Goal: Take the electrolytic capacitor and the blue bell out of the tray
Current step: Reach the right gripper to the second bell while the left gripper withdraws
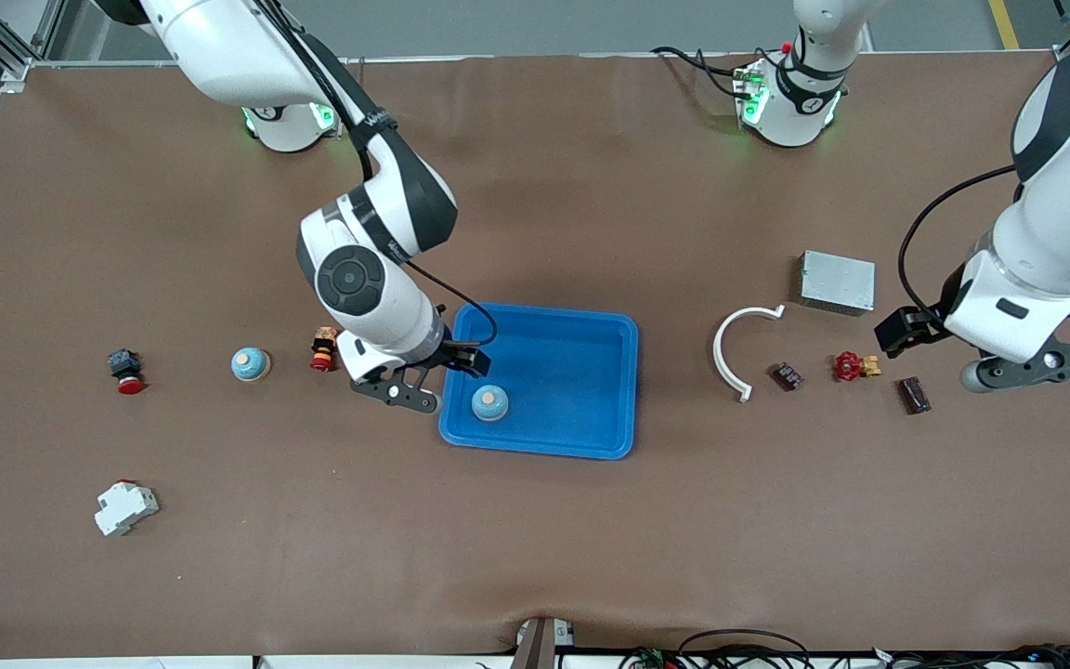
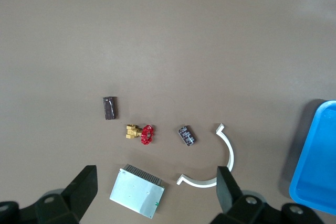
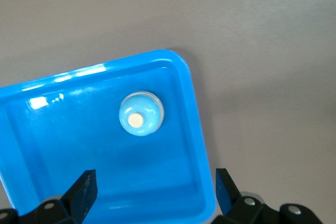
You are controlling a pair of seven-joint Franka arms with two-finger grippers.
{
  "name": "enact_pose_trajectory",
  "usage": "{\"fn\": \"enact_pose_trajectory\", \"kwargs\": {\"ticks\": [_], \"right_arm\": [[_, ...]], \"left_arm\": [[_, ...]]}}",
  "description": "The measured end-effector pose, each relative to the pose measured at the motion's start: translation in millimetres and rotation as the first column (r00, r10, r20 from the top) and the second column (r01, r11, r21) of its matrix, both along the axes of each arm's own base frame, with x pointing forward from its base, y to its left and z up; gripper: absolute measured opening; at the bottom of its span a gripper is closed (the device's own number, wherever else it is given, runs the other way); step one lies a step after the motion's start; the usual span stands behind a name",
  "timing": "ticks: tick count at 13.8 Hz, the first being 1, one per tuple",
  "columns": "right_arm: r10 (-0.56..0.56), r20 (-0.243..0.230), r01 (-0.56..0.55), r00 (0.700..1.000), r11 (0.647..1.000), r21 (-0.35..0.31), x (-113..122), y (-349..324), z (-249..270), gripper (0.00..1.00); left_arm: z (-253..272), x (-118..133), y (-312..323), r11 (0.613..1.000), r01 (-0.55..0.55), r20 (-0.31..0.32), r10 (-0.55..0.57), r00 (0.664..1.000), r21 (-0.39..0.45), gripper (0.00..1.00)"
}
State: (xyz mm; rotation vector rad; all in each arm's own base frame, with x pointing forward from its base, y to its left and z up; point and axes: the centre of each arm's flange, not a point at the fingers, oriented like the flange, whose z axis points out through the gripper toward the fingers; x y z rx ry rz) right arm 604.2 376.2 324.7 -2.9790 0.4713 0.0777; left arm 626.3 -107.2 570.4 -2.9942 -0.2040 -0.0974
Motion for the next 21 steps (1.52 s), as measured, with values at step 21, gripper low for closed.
{"fn": "enact_pose_trajectory", "kwargs": {"ticks": [21], "right_arm": [[0.07, 0.138, -0.058, 0.988, 0.994, -0.088, 15.0, 32.4, -104.5, 1.0]], "left_arm": [[87.0, -82.6, 21.7, 0.99, 0.121, 0.001, -0.121, 0.993, -0.068, 1.0]]}}
